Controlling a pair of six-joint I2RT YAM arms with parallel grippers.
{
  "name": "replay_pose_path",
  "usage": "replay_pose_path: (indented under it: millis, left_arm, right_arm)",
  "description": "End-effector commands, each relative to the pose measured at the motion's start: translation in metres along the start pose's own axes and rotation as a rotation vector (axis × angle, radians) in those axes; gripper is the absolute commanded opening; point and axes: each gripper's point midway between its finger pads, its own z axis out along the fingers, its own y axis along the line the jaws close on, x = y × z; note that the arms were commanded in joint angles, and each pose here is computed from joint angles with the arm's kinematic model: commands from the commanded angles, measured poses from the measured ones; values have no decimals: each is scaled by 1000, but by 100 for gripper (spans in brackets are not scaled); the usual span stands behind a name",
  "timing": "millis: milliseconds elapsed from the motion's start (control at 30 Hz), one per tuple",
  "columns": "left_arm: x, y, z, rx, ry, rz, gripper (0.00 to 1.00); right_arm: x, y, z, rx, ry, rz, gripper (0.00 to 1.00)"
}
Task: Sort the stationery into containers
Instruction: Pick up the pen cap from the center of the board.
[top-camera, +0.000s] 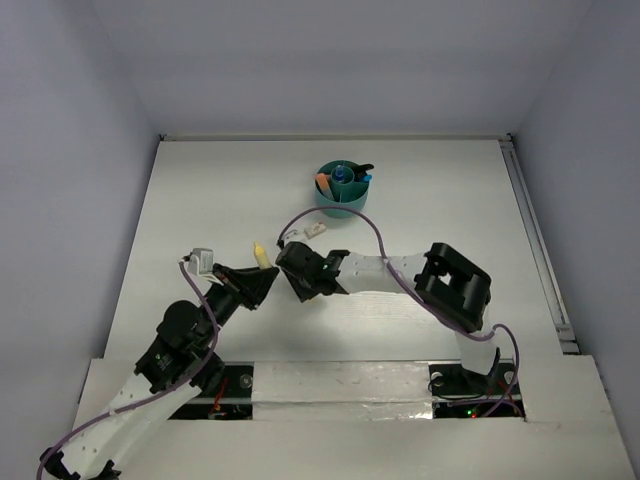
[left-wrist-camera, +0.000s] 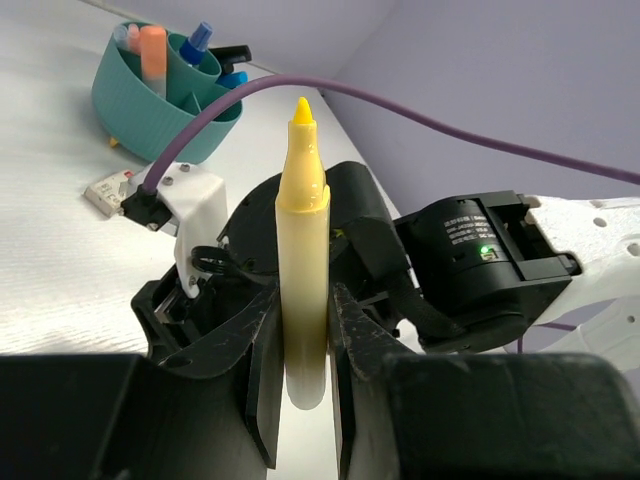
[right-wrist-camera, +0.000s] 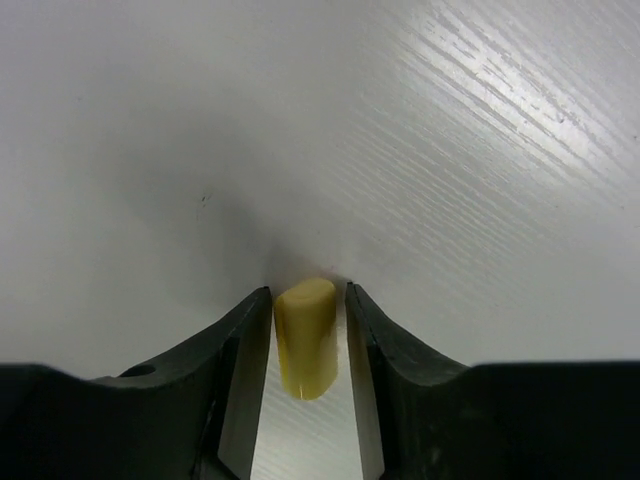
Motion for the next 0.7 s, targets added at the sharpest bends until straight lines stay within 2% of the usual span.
replay_pose_path:
  millis: [0,33,100,133,267,467,500,567,600,667]
  left_arm:
    - [-28,-16,-4,30,-77,-8,0]
    - [-29,-17,-4,31,-80,-7,0]
    - [-31,-17,-5,28,-84,-7,0]
    - [-32,-17,-5,28,-86,-6,0]
    - [-34,-18,-6,22,-91,-5,0]
    - [-37,-23,-5,37,-91,-1,0]
    - [-34,-26,-5,58,-74,7,0]
    - [-29,-33,1,100,-50,17,0]
    - [-27,-47,1,171,-32,22,0]
    - [-12,-57,4,243,32,29,0]
  right_arm:
    - [52,-34,17,135,179,-133,40]
    - [51,-35,18,146,178,-141,30]
    - [52,-39,18,163,179,-144,21]
    - [52,-40,18,170,175,-143,13]
    - [42,-40,9,155,106,-103,1]
    - [11,-36,-20,31,-48,42,0]
    - [-4,-40,-33,-11,-116,84,0]
    - [-18,-34,-50,-123,-161,137,0]
    - [-39,-39,-68,-184,-251,187,0]
    - [-55,-34,-91,-306,-312,217,0]
